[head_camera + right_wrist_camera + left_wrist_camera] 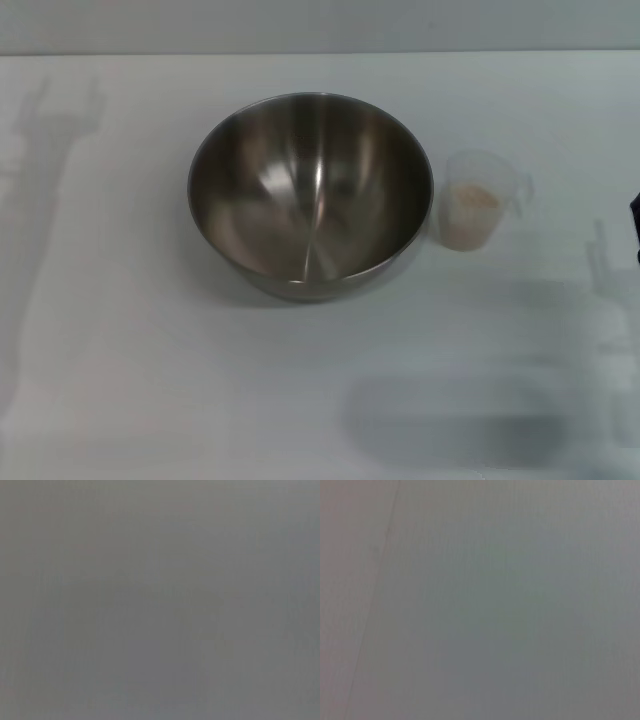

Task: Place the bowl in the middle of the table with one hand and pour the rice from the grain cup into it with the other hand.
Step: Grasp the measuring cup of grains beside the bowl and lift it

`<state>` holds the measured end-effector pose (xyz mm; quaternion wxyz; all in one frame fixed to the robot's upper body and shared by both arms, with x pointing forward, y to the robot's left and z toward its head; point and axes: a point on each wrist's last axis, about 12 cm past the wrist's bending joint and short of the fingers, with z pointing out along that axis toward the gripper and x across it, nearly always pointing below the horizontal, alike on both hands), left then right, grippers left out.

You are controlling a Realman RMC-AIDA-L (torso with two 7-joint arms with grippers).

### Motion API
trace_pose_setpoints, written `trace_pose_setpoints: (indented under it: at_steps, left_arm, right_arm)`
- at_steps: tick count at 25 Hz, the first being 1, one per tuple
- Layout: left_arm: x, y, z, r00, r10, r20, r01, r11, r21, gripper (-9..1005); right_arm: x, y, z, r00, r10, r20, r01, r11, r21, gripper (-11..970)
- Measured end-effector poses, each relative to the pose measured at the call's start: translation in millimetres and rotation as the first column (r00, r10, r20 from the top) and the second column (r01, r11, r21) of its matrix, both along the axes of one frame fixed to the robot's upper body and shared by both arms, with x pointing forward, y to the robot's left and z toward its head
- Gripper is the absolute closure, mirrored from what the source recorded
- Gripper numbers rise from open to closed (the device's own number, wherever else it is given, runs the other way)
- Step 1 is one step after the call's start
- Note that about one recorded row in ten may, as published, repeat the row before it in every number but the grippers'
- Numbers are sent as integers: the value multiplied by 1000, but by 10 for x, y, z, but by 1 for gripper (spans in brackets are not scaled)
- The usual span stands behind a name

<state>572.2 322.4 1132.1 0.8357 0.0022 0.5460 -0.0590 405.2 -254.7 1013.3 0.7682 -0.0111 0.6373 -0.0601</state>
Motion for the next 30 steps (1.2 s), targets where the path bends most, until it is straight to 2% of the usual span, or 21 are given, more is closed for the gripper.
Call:
trace_pose_setpoints:
  at_steps: [5,7,12,30]
  left_arm:
    - [-10,12,-3,1000,3,6,-3,1000,1,358]
    - [-10,16,-2,1000,7,7,-7,1000,6,358]
    - [-4,39,9,1000,16,11,-16,1000,3,358]
    - [26,31,-9,1000,14,2,-14,1000,4,358]
  right_arm:
    - [109,24,-101,995,47,-88,-50,998,-26,305]
    - [197,66,-149,986,94,-134,-101,994,-45,305]
    - [257,119,-207,972,141,-186,-154,987,-56,309]
    - [401,155,-296,942,188,-278,-217,973,-78,323]
